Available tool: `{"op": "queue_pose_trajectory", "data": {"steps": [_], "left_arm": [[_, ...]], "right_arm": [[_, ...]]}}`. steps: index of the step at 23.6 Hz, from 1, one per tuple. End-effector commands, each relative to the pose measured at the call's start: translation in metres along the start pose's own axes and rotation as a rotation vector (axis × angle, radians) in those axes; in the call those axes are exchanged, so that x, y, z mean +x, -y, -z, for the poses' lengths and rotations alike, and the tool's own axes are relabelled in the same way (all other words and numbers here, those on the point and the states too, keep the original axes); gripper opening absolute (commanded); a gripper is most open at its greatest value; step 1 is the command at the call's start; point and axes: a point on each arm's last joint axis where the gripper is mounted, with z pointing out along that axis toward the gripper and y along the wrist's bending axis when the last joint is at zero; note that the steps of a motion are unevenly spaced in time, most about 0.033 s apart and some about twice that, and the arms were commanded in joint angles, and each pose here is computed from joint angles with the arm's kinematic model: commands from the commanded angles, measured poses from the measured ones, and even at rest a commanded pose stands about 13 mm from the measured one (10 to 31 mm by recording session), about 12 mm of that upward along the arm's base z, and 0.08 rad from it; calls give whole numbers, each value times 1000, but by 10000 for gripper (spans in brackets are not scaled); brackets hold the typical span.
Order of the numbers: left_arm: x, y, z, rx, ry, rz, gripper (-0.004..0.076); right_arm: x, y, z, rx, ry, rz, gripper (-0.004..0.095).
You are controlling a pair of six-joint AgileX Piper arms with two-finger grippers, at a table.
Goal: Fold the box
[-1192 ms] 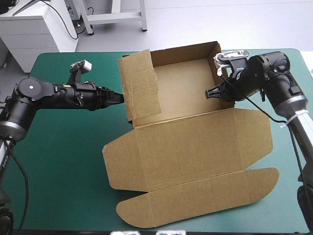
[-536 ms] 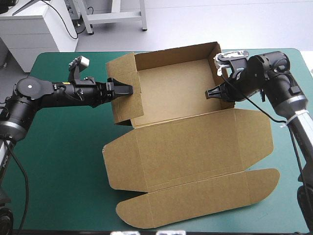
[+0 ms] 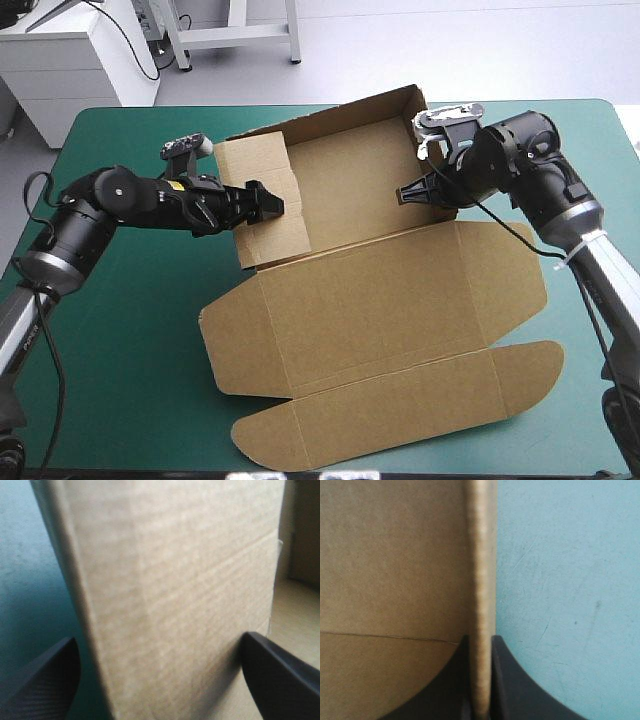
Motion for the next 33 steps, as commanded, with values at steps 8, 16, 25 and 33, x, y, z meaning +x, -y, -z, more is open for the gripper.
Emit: {"op": "queue_pose_trajectory", "data": {"steps": [8, 16, 25, 33], "left_arm": [[10, 45, -3, -166, 170, -11, 546], [13, 36, -3, -256, 140, -9, 523], [12, 42, 18, -237, 211, 34, -8], [22, 24, 10, -420, 56, -15, -8]], "right_arm": [[-5, -27, 28, -12, 155, 14, -14], [-4, -26, 28, -11, 139, 6, -14], [-2, -26, 28, -3, 114, 6, -14], [3, -25, 25, 7, 59, -53, -14]]}}
